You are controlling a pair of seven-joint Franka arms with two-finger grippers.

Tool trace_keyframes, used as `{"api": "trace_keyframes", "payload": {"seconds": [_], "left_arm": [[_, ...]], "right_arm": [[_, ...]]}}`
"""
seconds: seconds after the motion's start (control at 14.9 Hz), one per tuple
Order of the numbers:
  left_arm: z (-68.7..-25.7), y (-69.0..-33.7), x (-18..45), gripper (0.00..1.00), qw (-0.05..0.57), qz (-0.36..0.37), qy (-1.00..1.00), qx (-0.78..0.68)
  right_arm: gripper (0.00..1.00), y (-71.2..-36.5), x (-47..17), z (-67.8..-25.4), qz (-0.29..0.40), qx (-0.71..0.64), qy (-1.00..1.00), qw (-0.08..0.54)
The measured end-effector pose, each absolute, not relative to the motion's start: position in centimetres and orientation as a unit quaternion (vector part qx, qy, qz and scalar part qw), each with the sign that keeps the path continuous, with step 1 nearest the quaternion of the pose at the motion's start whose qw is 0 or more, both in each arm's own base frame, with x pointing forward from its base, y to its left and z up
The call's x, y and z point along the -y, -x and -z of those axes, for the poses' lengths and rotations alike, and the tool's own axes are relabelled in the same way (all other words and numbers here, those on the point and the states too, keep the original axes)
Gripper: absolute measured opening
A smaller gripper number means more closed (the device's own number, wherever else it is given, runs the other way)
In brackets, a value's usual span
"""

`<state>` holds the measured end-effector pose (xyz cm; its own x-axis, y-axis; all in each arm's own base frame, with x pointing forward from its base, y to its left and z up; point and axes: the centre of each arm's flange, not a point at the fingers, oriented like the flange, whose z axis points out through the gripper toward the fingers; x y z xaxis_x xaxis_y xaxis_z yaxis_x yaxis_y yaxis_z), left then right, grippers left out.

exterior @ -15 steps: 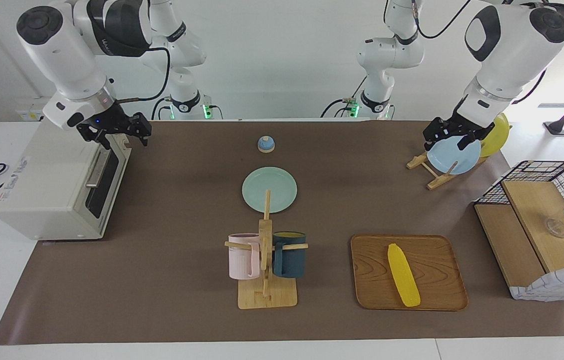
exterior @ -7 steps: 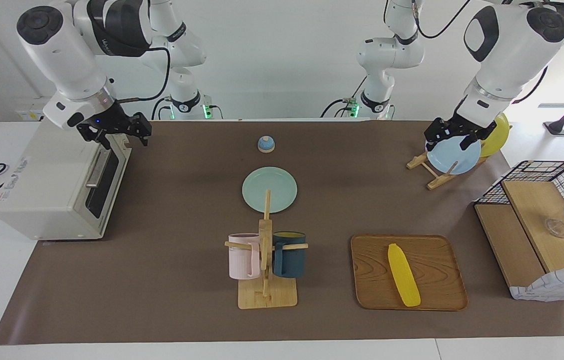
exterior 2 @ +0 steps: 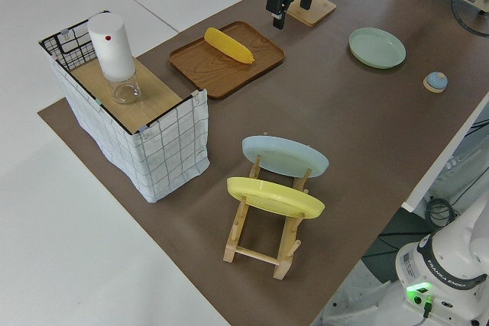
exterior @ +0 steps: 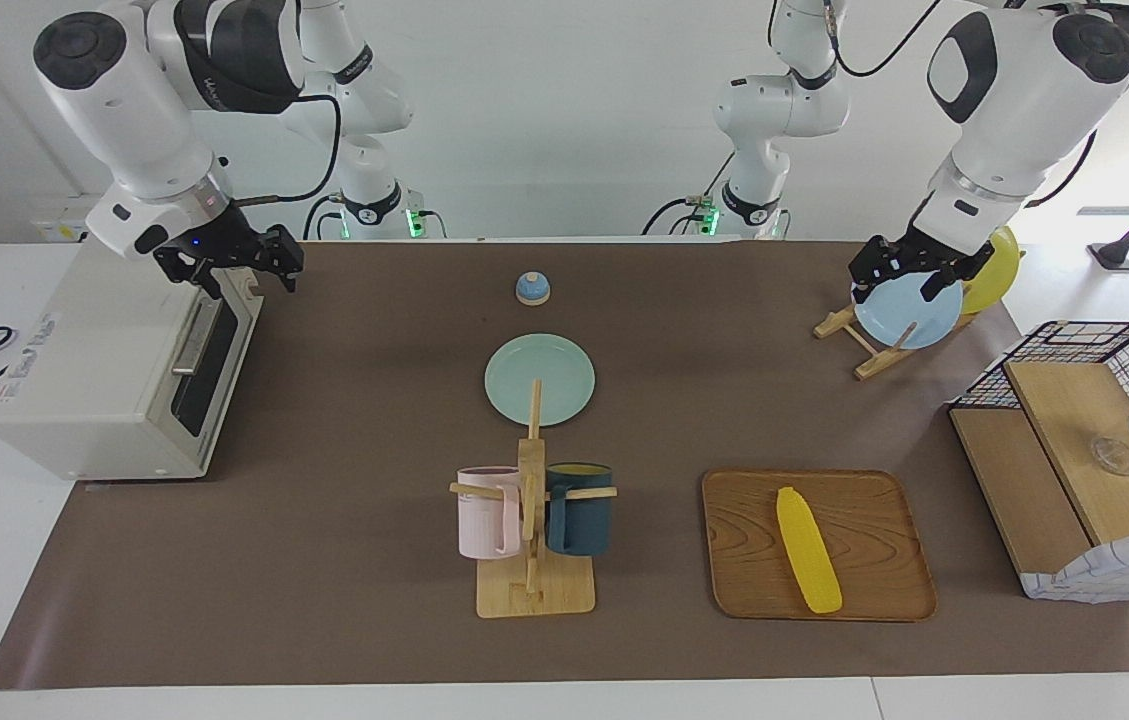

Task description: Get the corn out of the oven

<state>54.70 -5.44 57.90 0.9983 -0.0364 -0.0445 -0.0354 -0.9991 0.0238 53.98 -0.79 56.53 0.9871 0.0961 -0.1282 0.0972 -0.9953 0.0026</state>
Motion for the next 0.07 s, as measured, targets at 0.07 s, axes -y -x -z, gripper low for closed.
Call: {"api": "trace_keyframes", "payload": {"seconds": [0.07], "left_arm": [[-57.9,-54.71,5.45,1.0,0.011,0.022,-1.0,0.018]], "right_arm": [[1.0,-53.98,0.79,-56.53,0.064,-0.048,-0.997,0.004]]}}
